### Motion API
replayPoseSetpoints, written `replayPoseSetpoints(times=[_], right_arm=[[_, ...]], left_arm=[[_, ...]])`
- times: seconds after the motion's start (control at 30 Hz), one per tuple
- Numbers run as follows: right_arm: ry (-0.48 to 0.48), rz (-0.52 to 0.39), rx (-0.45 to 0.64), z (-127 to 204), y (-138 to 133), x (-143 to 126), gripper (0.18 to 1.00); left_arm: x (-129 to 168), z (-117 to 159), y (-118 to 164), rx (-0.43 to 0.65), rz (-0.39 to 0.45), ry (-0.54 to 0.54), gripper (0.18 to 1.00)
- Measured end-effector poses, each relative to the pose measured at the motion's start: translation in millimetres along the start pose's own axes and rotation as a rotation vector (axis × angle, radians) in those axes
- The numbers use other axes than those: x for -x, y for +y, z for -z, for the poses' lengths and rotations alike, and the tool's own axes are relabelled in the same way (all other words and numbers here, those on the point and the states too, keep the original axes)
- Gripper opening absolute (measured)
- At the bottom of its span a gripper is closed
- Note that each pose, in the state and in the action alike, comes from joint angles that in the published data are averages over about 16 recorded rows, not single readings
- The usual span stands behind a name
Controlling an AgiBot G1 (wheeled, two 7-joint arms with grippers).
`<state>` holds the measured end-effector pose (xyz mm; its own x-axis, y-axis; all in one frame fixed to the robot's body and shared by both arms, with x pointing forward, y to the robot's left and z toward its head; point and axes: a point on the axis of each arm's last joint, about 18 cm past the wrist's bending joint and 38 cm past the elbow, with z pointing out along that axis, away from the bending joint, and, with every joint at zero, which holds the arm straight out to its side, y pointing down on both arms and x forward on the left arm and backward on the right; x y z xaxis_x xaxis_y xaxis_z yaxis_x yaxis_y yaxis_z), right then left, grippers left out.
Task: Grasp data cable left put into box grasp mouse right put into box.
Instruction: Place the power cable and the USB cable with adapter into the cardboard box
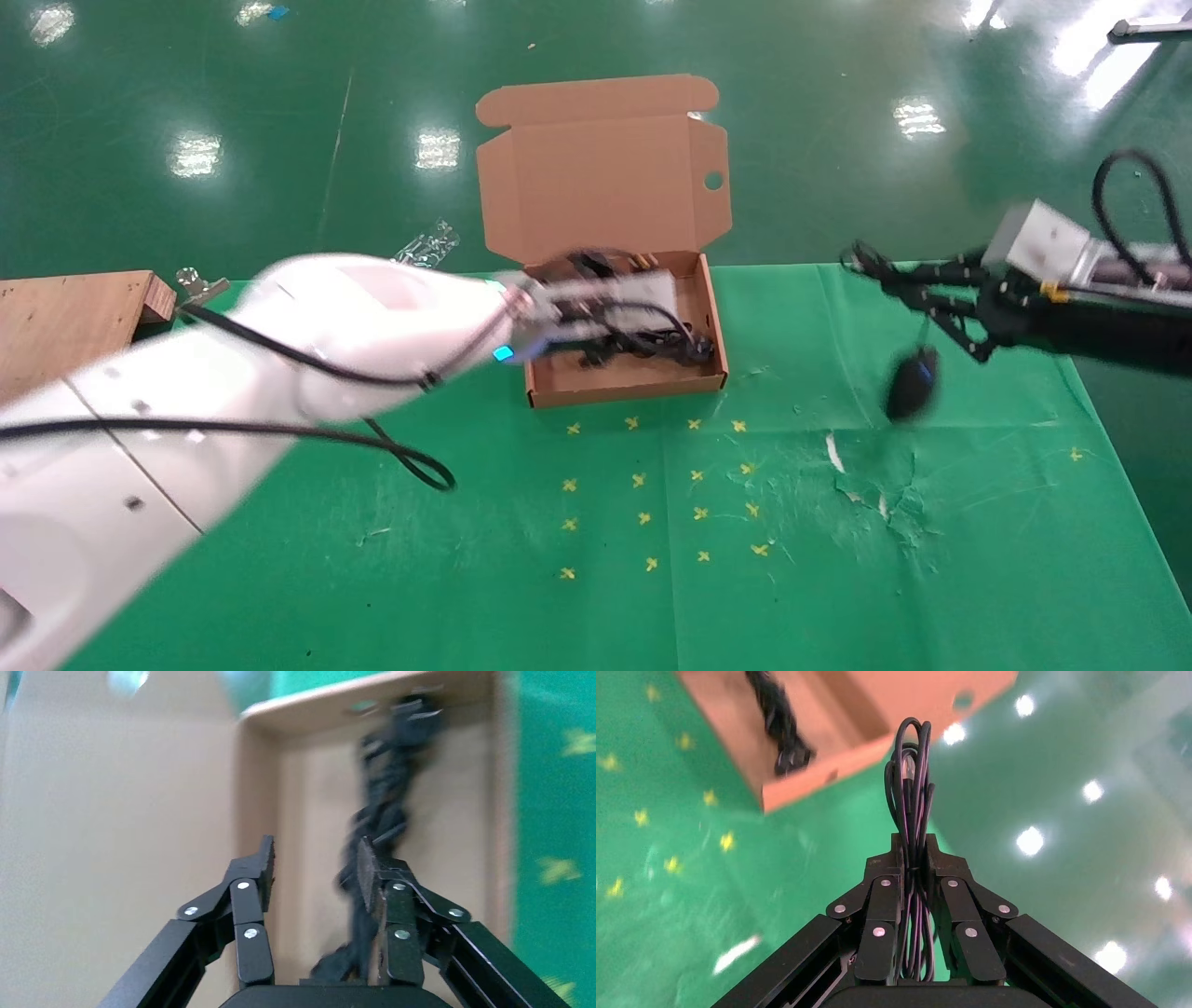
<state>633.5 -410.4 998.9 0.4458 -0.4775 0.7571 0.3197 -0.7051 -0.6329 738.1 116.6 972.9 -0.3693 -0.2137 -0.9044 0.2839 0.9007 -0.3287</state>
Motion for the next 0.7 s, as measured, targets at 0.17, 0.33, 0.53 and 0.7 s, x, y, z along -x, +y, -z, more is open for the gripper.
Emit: replayPoseSetpoints(times=[0.17,0.33,0.53,0.7], right_arm=[[-0.014,0.05,-0.1,-5.4,-46.2,-7.2,0.232],[-0.063,0.111,-0.185,-26.0,-98.5,-5.5,0.232],[-0.155,0.169,-0.24,-72.1,-153.0,12.1,0.232],[-0.235,0.17,-0.239,-116.1,-176.3,34.4,0.232]], left_arm=[[44.2,33.5,53.7,0.049,0.138,-0.079,0.505],[82.8,79.2,112.2,0.101,0.251,-0.173,0.597],[102.7,119.4,158.0,0.151,0.315,-0.243,0.723],[105.4,127.9,167.7,0.168,0.32,-0.26,0.82]])
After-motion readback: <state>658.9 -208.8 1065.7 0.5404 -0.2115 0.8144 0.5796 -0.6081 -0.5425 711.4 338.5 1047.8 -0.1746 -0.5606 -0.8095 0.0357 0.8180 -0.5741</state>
